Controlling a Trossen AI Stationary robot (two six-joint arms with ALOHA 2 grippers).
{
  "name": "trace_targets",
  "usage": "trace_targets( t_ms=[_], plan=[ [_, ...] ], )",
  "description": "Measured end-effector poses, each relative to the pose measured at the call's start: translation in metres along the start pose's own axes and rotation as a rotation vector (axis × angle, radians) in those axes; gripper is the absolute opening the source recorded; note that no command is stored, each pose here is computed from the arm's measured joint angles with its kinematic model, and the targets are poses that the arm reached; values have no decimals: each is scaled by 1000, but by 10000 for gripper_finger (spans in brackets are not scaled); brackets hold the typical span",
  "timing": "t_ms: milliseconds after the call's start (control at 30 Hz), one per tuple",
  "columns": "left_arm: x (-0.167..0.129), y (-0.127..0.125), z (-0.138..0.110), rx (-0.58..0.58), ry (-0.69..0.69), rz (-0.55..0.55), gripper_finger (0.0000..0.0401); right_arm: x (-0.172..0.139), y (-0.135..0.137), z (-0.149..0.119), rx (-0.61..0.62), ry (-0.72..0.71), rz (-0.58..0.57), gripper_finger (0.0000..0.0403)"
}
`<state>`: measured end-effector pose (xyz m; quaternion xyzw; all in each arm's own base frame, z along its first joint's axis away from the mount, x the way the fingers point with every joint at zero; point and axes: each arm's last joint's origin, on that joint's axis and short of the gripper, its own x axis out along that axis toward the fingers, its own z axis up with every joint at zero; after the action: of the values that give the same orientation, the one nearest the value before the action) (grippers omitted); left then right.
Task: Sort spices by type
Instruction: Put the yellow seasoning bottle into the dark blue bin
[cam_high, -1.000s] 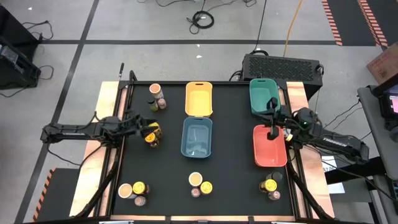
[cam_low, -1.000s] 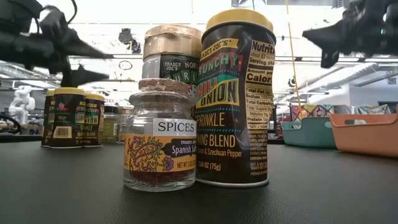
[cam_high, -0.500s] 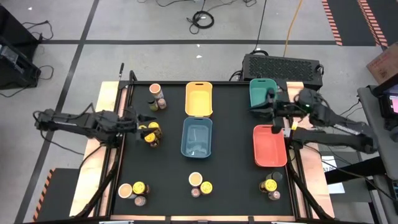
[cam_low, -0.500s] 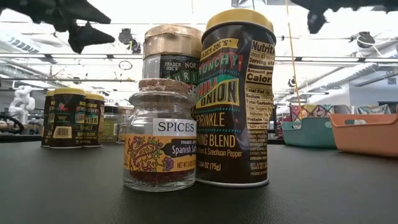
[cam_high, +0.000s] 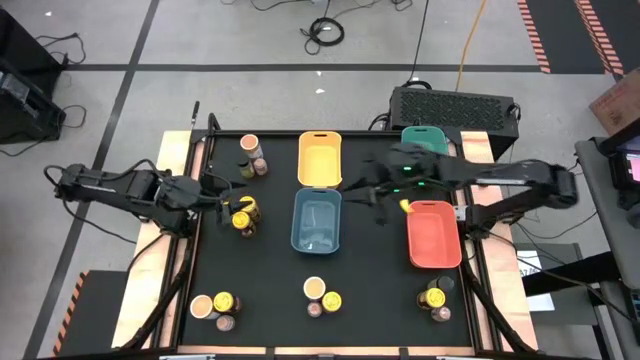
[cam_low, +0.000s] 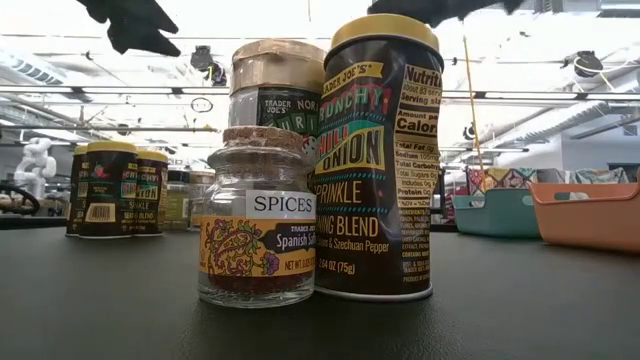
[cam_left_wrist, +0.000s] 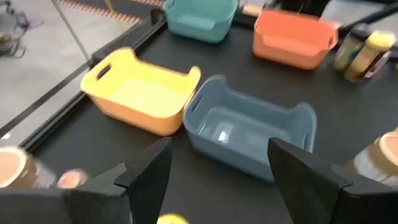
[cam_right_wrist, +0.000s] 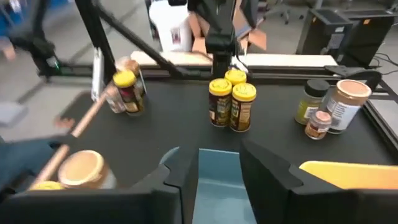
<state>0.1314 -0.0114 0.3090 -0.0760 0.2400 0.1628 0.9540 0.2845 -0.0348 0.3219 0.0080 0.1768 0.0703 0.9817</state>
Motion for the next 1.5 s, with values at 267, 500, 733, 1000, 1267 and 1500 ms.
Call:
trace_targets(
  t_ms=[267, 500, 733, 1000, 1267, 1500],
  plan=[
    [-9, 13, 0, -29, 29, 159, 267, 89, -29, 28, -144, 72, 5, 179],
    [-28, 29, -4, -31, -40, 267, 267, 158, -65, 44, -207, 147, 65, 222],
    [-57, 51, -24, -135, -141, 380, 267, 213, -99, 39, -192, 84, 127, 243],
    [-59, 57, -43, -167, -139, 365, 267, 268, -112, 8, -186, 87, 181, 261],
    [-59, 57, -43, -158, -139, 362, 267, 293, -115, -9, -177, 34, 202, 273],
    [-59, 57, -43, -155, -139, 360, 267, 301, -115, -20, -182, 32, 225, 287]
  ],
)
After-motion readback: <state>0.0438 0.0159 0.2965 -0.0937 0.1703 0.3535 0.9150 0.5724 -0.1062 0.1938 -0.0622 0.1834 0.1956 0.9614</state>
